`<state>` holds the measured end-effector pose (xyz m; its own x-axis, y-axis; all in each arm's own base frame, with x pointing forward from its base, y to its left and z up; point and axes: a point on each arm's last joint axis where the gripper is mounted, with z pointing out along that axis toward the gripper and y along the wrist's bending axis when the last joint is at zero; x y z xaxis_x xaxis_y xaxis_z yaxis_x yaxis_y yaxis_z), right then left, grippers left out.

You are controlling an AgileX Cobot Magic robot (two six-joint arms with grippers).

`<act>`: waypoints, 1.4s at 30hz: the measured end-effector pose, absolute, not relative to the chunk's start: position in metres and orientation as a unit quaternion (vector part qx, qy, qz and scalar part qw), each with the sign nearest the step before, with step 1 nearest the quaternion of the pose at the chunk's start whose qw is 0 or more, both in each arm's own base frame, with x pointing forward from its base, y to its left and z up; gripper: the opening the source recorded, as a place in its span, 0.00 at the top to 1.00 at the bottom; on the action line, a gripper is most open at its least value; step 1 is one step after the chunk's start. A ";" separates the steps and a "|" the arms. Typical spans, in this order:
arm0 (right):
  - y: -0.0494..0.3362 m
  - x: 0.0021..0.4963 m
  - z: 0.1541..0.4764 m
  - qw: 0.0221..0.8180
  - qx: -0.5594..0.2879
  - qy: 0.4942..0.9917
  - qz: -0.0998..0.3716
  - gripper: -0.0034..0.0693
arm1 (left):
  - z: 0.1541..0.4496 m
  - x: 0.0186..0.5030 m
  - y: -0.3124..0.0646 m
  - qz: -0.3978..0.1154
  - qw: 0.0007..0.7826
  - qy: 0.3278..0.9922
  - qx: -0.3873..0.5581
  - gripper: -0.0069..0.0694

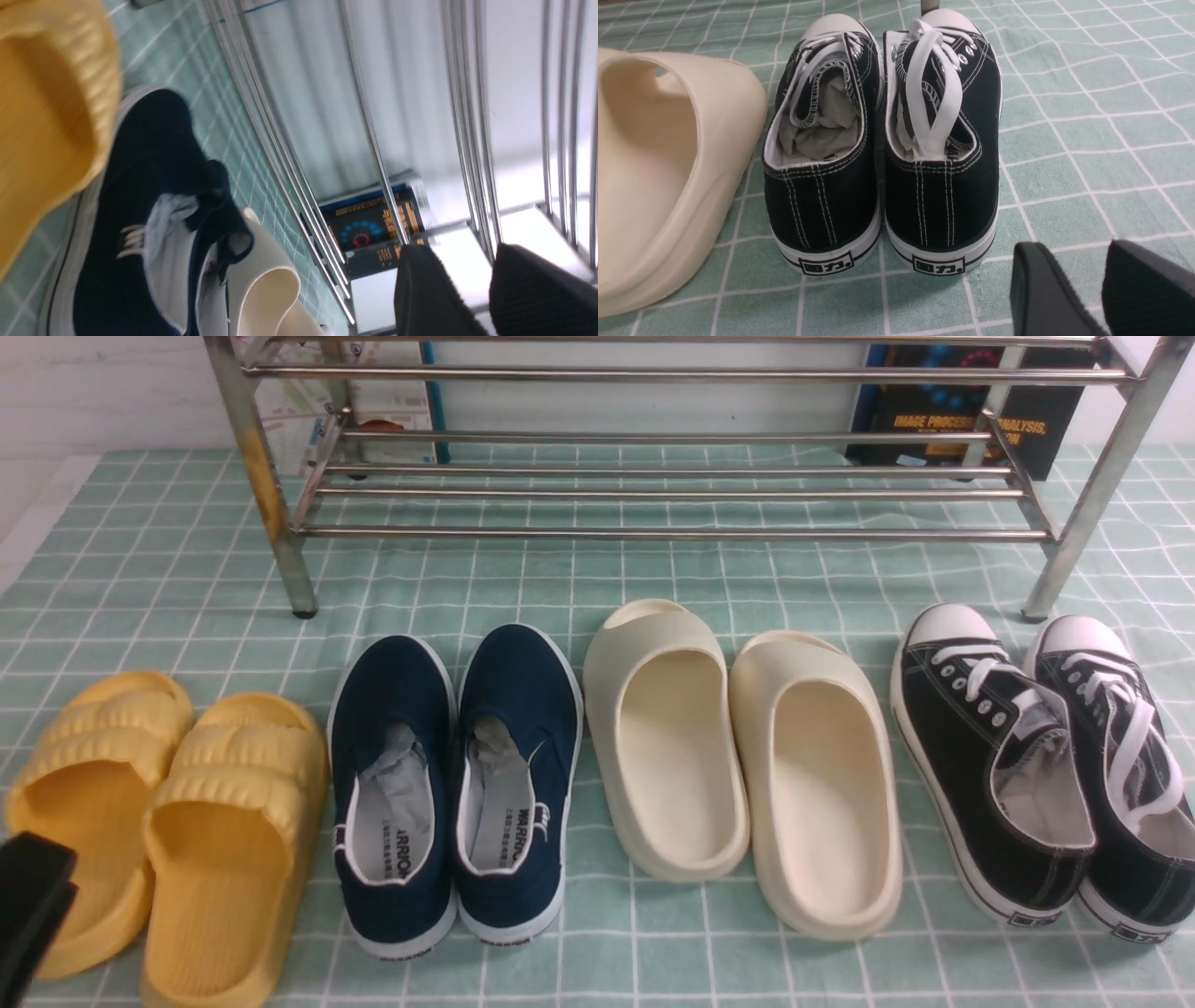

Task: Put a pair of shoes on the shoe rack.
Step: Use the left arm to grab the shoe closest to it

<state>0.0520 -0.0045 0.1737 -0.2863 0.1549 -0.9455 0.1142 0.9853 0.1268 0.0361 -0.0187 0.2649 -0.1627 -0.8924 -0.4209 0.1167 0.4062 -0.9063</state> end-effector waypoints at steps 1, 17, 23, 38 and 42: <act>-0.004 0.052 0.174 0.591 0.084 0.802 0.017 0.62 | 0.285 0.029 -0.021 -0.407 0.584 0.650 -0.268 0.66; -0.004 0.052 0.174 0.591 0.084 0.802 0.017 0.62 | 0.344 0.131 0.003 -0.031 0.300 0.943 -0.142 0.93; -0.004 0.052 0.174 0.591 0.084 0.802 0.017 0.62 | 0.331 0.212 -0.040 -0.035 0.194 0.980 -0.032 0.92; -0.004 0.052 0.174 0.591 0.084 0.802 0.017 0.62 | 0.223 0.297 -0.108 0.010 0.075 0.996 -0.040 0.38; -0.004 0.052 0.174 0.591 0.084 0.802 0.017 0.62 | 0.206 0.306 -0.111 0.014 0.076 0.996 -0.055 0.36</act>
<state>0.0520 -0.0045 0.1737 -0.2863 0.1549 -0.9455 0.1142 0.9853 0.1268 0.3061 -0.1109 0.2058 -0.9826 -0.1065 -0.1522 -0.1109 0.9936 0.0205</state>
